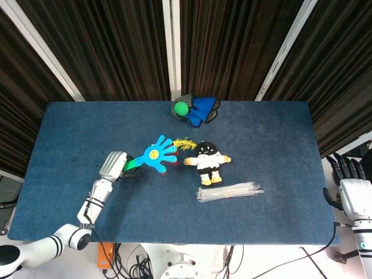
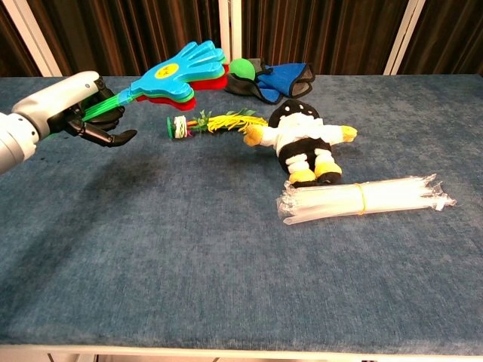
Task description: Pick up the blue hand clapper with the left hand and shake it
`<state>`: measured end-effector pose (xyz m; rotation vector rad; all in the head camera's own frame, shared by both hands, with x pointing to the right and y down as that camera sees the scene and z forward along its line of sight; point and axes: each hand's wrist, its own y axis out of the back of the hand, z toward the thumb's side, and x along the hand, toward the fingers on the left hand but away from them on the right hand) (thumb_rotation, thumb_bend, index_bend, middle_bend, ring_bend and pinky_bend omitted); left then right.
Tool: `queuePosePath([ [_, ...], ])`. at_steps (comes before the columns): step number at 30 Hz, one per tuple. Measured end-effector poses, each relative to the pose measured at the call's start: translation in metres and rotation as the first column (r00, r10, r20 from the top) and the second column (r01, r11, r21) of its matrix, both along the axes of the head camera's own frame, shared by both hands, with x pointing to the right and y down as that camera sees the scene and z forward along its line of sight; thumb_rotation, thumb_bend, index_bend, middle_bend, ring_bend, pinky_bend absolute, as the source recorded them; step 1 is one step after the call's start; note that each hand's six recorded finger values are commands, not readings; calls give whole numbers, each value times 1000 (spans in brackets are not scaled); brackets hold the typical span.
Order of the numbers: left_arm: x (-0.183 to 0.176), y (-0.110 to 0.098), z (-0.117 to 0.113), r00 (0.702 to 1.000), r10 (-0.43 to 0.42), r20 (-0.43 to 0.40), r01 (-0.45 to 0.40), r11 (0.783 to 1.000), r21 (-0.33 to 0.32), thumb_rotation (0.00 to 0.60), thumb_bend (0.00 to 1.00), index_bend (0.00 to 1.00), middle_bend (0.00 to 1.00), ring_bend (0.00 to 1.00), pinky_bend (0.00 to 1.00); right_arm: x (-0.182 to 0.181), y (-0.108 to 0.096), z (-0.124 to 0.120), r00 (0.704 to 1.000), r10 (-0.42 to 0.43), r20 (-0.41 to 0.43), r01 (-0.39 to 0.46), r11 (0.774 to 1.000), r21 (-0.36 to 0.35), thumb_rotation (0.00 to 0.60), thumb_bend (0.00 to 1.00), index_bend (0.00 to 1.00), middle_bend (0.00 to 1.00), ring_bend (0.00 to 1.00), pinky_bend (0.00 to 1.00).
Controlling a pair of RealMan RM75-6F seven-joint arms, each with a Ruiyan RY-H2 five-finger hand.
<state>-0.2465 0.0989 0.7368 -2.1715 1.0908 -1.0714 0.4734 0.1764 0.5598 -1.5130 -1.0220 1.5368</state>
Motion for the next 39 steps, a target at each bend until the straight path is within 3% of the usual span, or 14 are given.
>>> queuePosePath([
  [4,2,-1,-4,999,-18,-43,19,1000,2,600,559,1000,1000,1000,1000,0,0,0,1000,1,0,-1,1000,0,600,320,0,0,0,0],
  [7,4,-1,-7,989,-71,-127,68,997,-32,600,594,1000,1000,1000,1000,1,0,0,1000,2,-1,-2,1000,-1,600,320,0,0,0,0],
  [11,7,-5,-14,936,-191,-294,157,978,-135,600,621,1000,1000,1000,1000,1,1,0,1000,4,-2,-4,1000,-2,600,320,0,0,0,0],
  [14,6,-10,-21,847,-311,-432,224,944,-241,600,635,1000,1000,1000,1000,3,1,1,1000,7,-3,-7,1000,-4,600,322,0,0,0,0],
  [17,3,-18,-31,713,-433,-551,272,896,-352,600,645,1000,1000,1000,1000,2,0,1,1000,6,-3,-6,1000,-5,600,322,0,0,0,0],
  [24,-10,-37,-53,314,-646,-695,259,763,-592,600,649,1000,1000,1000,1000,-1,1,2,1000,1,-5,-1,1000,-7,600,323,0,0,0,0],
  [25,-12,-39,-56,272,-660,-701,247,751,-612,600,649,1000,1000,1000,1000,-1,1,2,1000,1,-5,-1,1000,-7,600,323,0,0,0,0],
  [27,-17,-44,-61,200,-678,-707,223,734,-641,600,649,1000,1000,1000,1000,-1,1,2,1000,1,-5,-1,1000,-6,600,324,0,0,0,0],
  [29,-19,-46,-63,172,-682,-711,209,730,-650,600,649,1000,1000,1000,1000,-1,1,2,1000,1,-5,-1,1000,-5,600,323,0,0,0,0],
  [32,-23,-48,-64,199,-660,-724,211,750,-626,600,648,1000,1000,1000,1000,-1,1,2,1000,1,-6,-1,1000,-6,600,324,0,0,0,0],
  [34,-25,-49,-64,275,-620,-735,226,784,-578,600,648,1000,1000,1000,1000,-1,1,2,1000,2,-6,-2,1000,-6,600,324,0,0,0,0],
  [35,-25,-49,-63,322,-596,-736,234,803,-549,600,647,1000,1000,1000,1000,-1,1,2,1000,2,-6,-2,1000,-6,600,324,0,0,0,0],
  [38,-26,-47,-61,533,-477,-699,244,877,-413,600,646,1000,1000,1000,1000,-1,1,2,1000,1,-7,-1,1000,-7,600,325,0,0,0,0],
  [39,-26,-46,-59,632,-411,-658,235,910,-343,600,646,1000,1000,1000,1000,-1,1,2,1000,1,-6,-1,1000,-7,600,325,0,0,0,0],
])
